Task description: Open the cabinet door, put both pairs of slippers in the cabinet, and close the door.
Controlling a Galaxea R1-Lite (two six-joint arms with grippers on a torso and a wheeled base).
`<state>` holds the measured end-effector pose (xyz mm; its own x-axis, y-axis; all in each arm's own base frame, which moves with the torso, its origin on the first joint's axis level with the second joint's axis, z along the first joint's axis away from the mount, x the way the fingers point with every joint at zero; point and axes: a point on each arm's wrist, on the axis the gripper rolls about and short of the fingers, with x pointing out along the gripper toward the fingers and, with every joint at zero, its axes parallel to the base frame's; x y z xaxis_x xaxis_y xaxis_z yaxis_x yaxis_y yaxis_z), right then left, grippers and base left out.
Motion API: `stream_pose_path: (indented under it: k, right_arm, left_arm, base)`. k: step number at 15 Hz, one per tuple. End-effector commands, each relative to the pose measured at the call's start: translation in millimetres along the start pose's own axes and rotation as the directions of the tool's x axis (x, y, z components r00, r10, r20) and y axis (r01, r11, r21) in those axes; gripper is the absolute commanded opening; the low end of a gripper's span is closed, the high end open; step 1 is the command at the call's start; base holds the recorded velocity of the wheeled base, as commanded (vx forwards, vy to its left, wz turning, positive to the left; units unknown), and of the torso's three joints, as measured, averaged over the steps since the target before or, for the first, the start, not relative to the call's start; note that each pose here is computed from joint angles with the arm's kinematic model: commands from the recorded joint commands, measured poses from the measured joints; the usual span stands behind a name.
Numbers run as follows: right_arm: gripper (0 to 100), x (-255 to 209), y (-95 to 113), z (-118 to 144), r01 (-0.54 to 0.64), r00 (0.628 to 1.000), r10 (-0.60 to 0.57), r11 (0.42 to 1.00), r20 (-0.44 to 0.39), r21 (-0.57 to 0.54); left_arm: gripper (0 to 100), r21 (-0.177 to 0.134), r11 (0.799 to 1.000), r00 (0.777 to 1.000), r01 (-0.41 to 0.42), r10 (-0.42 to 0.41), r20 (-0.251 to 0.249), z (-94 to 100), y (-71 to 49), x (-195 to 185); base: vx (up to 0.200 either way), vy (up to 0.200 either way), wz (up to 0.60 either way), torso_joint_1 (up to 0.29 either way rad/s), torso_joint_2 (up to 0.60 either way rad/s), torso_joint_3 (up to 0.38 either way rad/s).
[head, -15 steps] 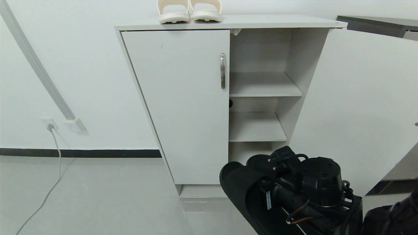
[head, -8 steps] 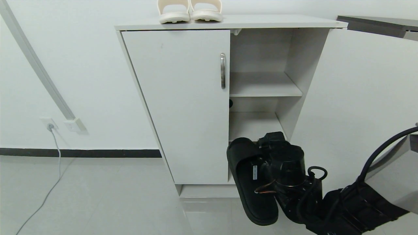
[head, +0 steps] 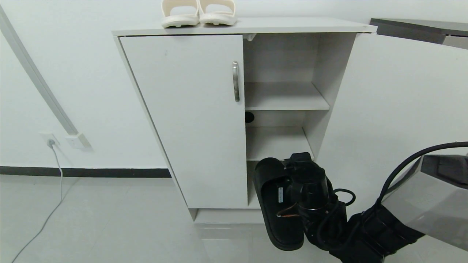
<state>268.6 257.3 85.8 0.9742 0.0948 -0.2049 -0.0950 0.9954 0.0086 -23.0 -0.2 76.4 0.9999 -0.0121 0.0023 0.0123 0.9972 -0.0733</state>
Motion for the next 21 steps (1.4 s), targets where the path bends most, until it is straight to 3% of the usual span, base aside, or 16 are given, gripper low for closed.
stream_pose_path:
  k: [1,3,7,16,21]
  right_arm:
    - [0,4,2,-7,0.002,1.000,-0.003,1.000,-0.014,-0.009]
    - [0,14,2,-21,0.007,0.999,-0.008,1.000,-0.037,-0.024]
    - [0,48,23,-33,0.016,1.000,-0.016,1.000,0.004,0.006]
    - [0,58,19,-32,0.044,0.999,-0.044,0.999,0.014,0.017]
    - [0,61,16,-31,0.052,0.998,-0.053,0.998,0.017,0.021]
  left_arm:
    - [0,-0.002,1.000,1.000,0.000,0.000,-0.002,0.0,0.0,0]
    - [0,0.000,1.000,1.000,0.000,0.000,-0.002,0.0,0.0,0]
    - [0,0.000,1.000,1.000,0.000,0.000,-0.002,0.0,0.0,0]
    - [0,0.000,1.000,1.000,0.000,0.000,-0.002,0.0,0.0,0]
    - [0,0.000,1.000,1.000,0.000,0.000,-0.001,0.0,0.0,0]
  base:
    - [0.000,0.000,0.00,0.000,0.00,0.000]
    - [0.000,0.000,0.00,0.000,0.00,0.000]
    - [0.000,0.000,0.00,0.000,0.00,0.000]
    - [0.000,0.000,0.00,0.000,0.00,0.000]
    - [0.000,0.000,0.00,0.002,0.00,-0.158]
